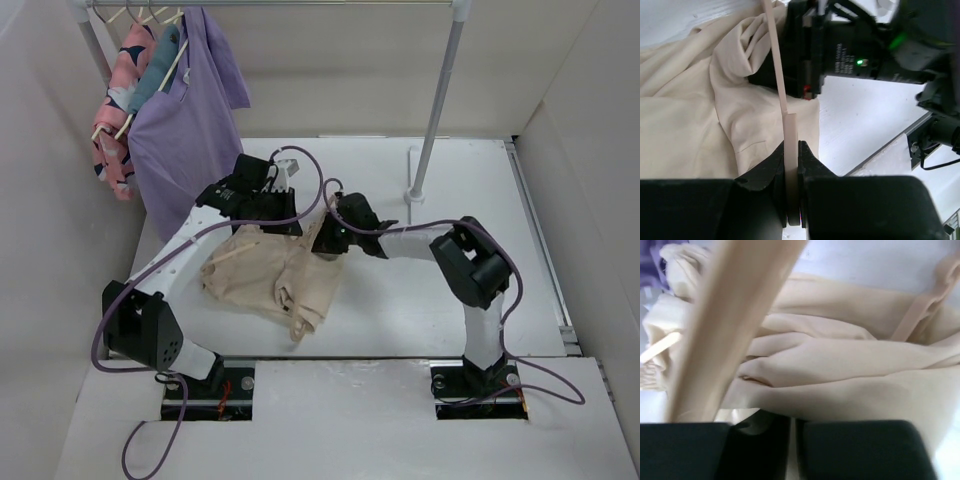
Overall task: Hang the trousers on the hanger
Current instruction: Place the trousers on the hanger, then place the hanger at the clothesline.
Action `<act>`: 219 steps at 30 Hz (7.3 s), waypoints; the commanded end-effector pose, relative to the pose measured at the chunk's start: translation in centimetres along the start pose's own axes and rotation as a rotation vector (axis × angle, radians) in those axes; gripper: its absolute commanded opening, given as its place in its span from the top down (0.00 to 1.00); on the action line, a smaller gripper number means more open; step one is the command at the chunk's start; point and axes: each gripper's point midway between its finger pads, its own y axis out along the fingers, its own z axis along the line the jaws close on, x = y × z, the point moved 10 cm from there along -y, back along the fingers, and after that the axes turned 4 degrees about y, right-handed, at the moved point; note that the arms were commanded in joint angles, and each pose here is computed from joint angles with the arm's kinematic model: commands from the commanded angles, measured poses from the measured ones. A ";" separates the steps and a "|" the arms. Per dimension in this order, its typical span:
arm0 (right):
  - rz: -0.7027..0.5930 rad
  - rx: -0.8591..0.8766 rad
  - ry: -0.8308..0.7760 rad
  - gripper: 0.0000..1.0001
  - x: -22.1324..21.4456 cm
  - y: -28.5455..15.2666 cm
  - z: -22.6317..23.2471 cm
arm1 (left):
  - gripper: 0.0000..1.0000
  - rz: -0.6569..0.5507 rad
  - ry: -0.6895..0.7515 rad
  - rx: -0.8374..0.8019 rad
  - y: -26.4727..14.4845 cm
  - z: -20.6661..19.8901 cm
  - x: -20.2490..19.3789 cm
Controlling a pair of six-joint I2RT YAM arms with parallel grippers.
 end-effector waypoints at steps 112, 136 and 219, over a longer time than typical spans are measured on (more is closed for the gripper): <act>-0.173 -0.035 0.218 1.00 -3.7 -13.7 -1.5 | 1.00 0.065 0.563 -0.234 -3.6 -5.9 2.0; -0.036 -0.125 0.182 1.00 -4.1 -11.5 -2.6 | 1.00 -0.085 0.670 -0.079 -8.8 -3.8 2.9; -0.271 0.023 -0.213 1.00 -3.3 -37.5 8.6 | 1.00 -1.147 1.779 0.105 -1.1 -16.4 9.7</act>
